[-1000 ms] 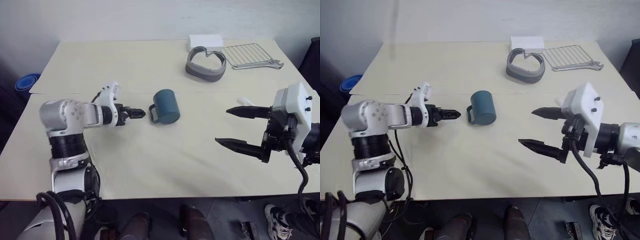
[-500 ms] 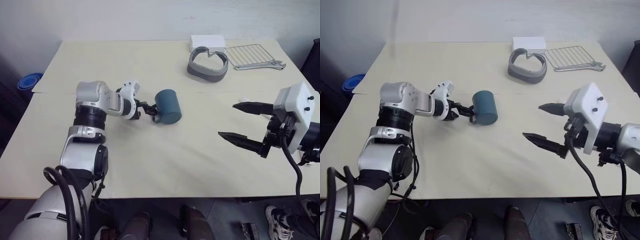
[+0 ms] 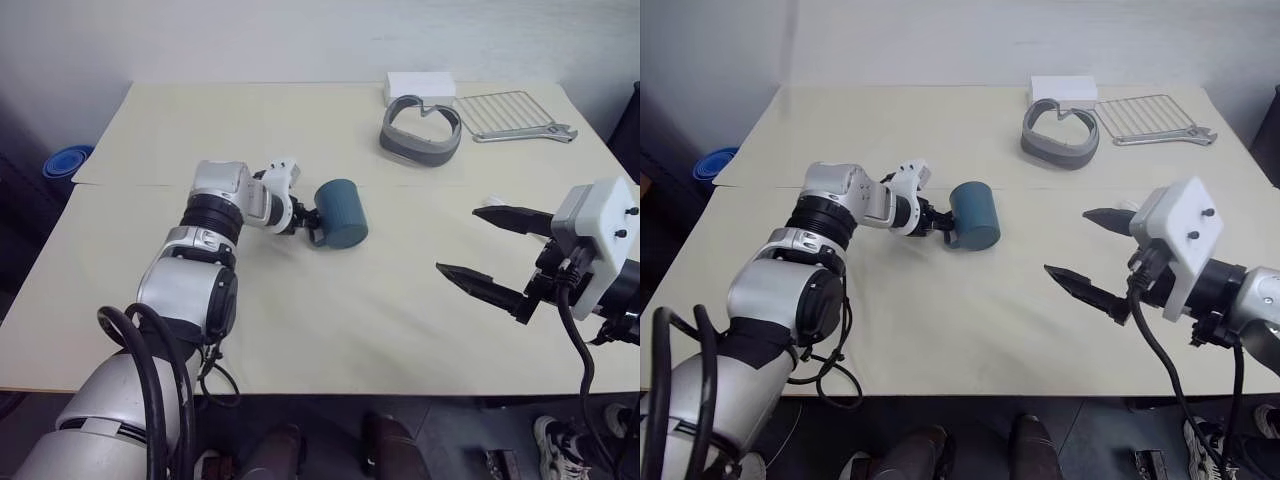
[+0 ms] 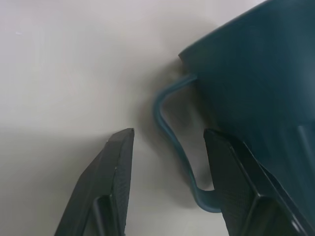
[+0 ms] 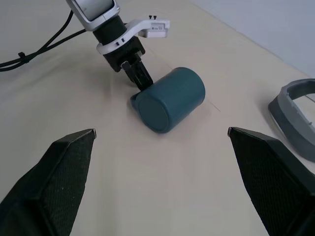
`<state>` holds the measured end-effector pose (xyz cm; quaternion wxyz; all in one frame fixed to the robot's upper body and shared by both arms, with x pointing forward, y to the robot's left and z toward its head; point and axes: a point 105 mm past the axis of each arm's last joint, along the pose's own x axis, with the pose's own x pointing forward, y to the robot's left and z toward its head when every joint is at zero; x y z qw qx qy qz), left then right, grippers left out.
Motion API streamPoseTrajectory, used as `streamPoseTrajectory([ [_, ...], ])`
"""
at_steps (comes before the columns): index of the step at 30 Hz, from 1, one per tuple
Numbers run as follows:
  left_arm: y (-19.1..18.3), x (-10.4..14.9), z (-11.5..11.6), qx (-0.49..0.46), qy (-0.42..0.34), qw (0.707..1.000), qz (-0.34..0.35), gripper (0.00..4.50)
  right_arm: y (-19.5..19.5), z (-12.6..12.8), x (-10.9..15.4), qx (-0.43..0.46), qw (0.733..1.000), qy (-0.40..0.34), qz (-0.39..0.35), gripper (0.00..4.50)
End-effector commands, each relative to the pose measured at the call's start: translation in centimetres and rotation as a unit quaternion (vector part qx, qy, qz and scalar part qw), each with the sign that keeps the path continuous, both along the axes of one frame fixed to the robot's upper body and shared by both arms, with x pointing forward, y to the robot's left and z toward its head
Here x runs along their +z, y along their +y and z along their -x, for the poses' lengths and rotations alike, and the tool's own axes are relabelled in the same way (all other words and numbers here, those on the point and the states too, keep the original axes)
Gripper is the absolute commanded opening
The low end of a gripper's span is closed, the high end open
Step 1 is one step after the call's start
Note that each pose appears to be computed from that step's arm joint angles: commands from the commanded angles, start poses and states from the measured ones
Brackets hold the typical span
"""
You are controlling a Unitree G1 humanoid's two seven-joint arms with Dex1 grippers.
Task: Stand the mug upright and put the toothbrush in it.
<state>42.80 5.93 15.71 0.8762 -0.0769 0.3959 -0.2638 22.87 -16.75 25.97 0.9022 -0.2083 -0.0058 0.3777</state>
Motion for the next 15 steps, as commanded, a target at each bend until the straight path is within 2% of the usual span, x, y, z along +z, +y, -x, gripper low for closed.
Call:
streamPoseTrajectory([
  [1, -1.5, -1.6, 0.7, -0.008, 0.029, 0.999, 0.011, 2.41, 0.0, 0.7, 0.4, -0.005, 1.000, -0.013, 0.009, 4.50],
  [6, -1.9, -2.5, 0.8, -0.008, 0.034, 0.999, 0.009, 2.41, 0.1, 1.2, -0.2, -0.004, 1.000, -0.004, 0.017, 4.50],
  [10, -1.6, -2.8, 0.9, 0.002, 0.044, 0.999, 0.013, 1.64, 0.2, 1.3, -0.2, -0.004, 1.000, -0.004, 0.014, 4.50],
  [15, -1.2, -2.7, 0.7, 0.016, 0.046, 0.999, 0.016, 0.18, 0.0, 1.3, -0.6, -0.011, 1.000, 0.004, 0.016, 4.50],
])
